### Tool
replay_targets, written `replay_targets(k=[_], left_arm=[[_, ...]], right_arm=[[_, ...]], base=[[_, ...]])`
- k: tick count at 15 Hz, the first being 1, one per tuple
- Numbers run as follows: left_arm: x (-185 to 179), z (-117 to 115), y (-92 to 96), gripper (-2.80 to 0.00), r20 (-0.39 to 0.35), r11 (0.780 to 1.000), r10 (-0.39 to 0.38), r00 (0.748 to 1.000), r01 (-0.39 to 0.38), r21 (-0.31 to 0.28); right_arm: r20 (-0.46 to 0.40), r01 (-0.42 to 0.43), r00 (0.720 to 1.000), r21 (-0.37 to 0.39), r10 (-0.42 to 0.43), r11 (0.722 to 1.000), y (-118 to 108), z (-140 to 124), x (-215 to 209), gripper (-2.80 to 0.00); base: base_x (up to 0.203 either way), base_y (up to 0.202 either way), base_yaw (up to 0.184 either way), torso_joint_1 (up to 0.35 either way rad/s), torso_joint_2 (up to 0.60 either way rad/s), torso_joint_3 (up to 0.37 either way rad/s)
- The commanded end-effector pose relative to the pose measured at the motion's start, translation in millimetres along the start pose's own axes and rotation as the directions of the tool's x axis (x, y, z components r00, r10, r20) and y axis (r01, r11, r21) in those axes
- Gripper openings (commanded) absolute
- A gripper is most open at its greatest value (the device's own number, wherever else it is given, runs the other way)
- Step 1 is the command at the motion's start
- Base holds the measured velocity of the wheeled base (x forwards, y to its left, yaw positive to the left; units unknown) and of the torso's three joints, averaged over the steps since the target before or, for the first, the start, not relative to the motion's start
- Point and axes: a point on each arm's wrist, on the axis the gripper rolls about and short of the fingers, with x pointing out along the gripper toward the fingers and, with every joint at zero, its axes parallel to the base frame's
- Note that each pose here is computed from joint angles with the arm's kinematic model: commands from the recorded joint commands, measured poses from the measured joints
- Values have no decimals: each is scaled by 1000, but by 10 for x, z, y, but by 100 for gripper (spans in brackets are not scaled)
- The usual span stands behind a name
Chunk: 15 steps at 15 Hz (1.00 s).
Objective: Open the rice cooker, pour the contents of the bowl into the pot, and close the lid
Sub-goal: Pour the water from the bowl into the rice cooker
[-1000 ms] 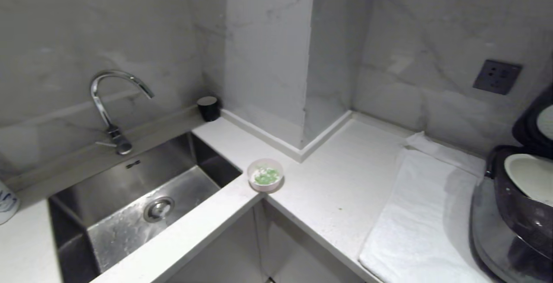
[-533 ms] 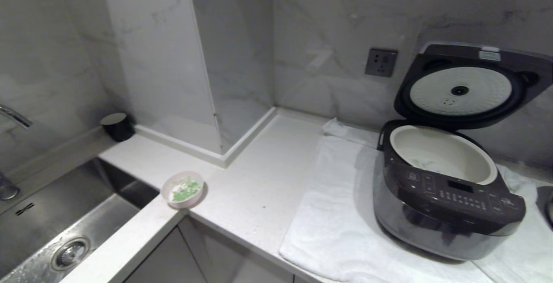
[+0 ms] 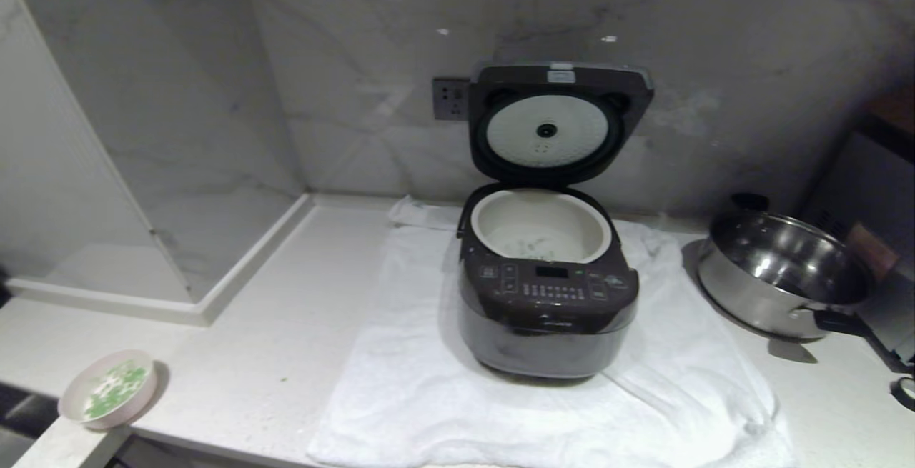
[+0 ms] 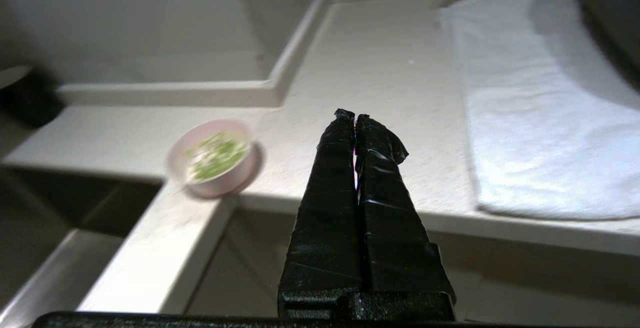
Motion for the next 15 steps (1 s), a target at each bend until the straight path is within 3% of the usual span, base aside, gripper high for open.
replay_targets(k=[1,5,9,15], left_arm=[[1,-1,0,-280,-2,1000,1,1000,-1,1],[1,-1,1,-280,-2,1000,3,1000,-3,0],[1,-1,0,-280,-2,1000,4,1000,-4,0],[2,-5,0,-280,-4,1000,2,1000,-2,-5]], right_arm=[[-1,0,1000,-1,0,1000,0,-4,1,-280],[-1,0,1000,-1,0,1000,0,-4,1,-280],[-1,0,1000,-1,0,1000,0,-4,1,-280],[-1,0,1000,-1,0,1000,0,-4,1,-280]], base=[[1,8,-177,3,6,2],[1,1,-131,4,4,3],[16,-1,-1,-1,1,1],[184,0,-1,2,2,3]])
